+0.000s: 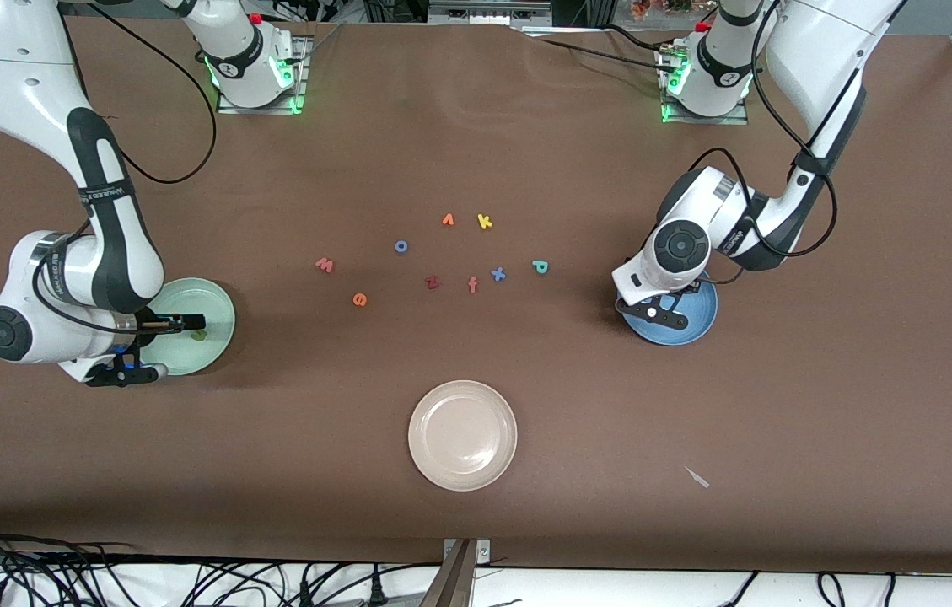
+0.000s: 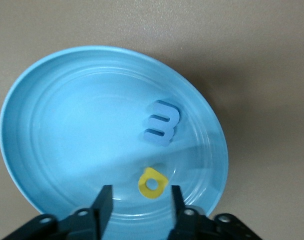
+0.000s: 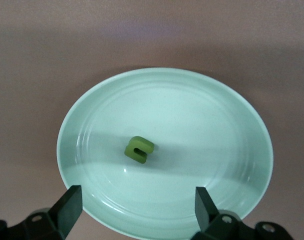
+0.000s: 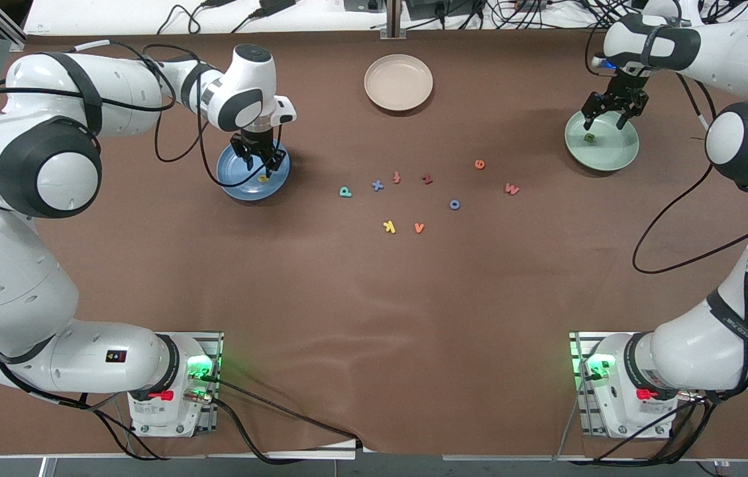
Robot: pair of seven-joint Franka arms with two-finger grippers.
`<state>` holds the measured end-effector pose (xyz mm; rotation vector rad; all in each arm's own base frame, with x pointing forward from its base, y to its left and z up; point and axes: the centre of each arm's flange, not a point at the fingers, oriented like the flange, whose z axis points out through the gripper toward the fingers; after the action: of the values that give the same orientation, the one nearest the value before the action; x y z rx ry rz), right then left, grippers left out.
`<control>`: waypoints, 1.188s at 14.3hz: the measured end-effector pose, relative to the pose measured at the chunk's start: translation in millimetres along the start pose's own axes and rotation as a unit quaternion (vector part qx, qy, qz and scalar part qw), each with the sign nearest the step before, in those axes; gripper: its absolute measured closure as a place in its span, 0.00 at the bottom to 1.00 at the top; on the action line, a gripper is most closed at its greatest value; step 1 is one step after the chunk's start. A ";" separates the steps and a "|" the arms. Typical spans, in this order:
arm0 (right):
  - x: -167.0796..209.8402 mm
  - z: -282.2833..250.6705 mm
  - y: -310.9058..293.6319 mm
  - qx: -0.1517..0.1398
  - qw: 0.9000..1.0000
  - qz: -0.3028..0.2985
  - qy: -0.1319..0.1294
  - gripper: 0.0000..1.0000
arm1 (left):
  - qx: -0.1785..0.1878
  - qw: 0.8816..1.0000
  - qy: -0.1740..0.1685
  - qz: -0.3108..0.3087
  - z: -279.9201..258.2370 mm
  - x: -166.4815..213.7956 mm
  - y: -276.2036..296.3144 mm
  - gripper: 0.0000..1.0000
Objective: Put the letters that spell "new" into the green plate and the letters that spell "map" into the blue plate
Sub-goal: 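Reach the left gripper to teal P while the right gripper reaches pink W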
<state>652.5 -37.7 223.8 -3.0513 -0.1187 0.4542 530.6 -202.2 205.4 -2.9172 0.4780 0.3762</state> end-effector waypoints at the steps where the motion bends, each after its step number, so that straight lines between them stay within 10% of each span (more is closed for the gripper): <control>1: 0.0 -2.0 -1.3 0.002 1.000 0.001 0.002 0.00 | 0.000 1.000 0.005 0.000 -4.3 0.0 -0.3 0.27; 4: 0.4 -11.7 -14.5 0.023 0.999 0.022 0.011 0.00 | -0.031 0.999 0.021 -0.018 -30.0 -0.4 21.6 0.00; 10: 0.2 -28.0 -69.1 0.042 0.995 0.087 0.015 0.00 | -0.070 0.979 0.020 -0.189 -56.7 -15.2 113.4 0.00; 17: -16.3 -23.2 -140.8 0.050 0.981 0.182 0.036 0.00 | -0.136 0.888 0.023 -0.439 -29.2 -18.1 202.0 0.00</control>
<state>634.2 100.1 259.8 -2.9859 0.4577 0.3506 453.3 -391.7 214.5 -3.0042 -0.9536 0.2397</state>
